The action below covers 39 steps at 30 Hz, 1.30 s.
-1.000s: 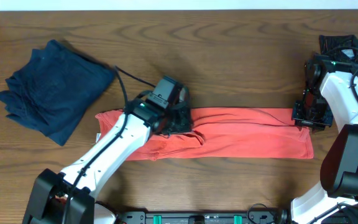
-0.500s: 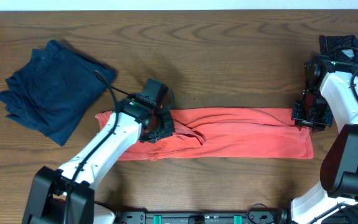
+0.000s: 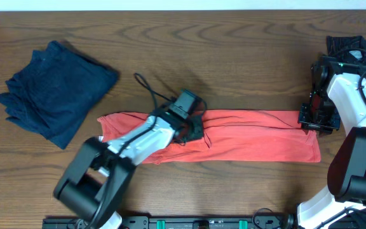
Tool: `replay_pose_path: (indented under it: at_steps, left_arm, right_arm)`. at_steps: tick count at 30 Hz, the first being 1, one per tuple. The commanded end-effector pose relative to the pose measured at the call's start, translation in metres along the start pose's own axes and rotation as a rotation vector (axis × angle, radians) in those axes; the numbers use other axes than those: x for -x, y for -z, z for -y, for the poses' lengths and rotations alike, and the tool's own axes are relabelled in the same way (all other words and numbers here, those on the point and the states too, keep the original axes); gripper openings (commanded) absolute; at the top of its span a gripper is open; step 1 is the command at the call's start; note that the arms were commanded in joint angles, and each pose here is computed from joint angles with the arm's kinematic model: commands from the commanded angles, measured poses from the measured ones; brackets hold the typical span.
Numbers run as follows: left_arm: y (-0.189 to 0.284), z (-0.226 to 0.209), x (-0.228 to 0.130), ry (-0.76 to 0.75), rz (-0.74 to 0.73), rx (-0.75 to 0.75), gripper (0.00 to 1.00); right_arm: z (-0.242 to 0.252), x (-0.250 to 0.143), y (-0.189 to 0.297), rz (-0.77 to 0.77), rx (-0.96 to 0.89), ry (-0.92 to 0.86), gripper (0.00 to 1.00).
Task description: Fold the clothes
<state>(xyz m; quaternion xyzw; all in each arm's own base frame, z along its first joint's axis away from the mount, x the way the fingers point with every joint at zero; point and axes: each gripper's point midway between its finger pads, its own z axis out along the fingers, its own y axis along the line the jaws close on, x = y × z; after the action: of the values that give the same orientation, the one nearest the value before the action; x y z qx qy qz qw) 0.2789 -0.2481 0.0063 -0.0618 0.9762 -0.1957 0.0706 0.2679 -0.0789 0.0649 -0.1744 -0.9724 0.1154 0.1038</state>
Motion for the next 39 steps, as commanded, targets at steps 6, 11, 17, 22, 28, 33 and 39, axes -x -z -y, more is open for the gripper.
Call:
replay_pose_path:
  at_steps: [6,11,17,22,28,33,39]
  left_arm:
    - [0.01,0.003,0.003,-0.067,0.019,-0.004,0.27]
    - [0.062,-0.007,0.022,-0.026,0.098,-0.009,0.29]
    - [0.115,-0.061,0.022,0.1,0.138,0.126,0.43]
    - [0.134,-0.096,0.01,0.173,0.094,0.2,0.46]
    - [0.137,-0.11,0.007,0.221,0.074,0.227,0.46]
    - [0.137,-0.11,0.007,0.221,0.074,0.227,0.46]
    - [0.137,-0.11,0.007,0.205,0.07,0.229,0.46]
  right_arm:
    - [0.002,0.002,-0.002,0.007,-0.004,-0.004,0.38]
    - [-0.003,0.015,-0.004,0.044,0.085,0.015,0.49]
    - [-0.005,0.021,-0.019,0.059,0.205,0.066,0.66]
    - [0.0,0.019,-0.044,0.062,0.245,0.026,0.7]
    - [-0.01,0.017,-0.071,0.091,0.299,0.015,0.7]
    - [-0.03,0.014,-0.073,0.099,0.408,0.021,0.48]
    - [-0.024,0.018,-0.07,0.105,0.393,0.02,0.01]
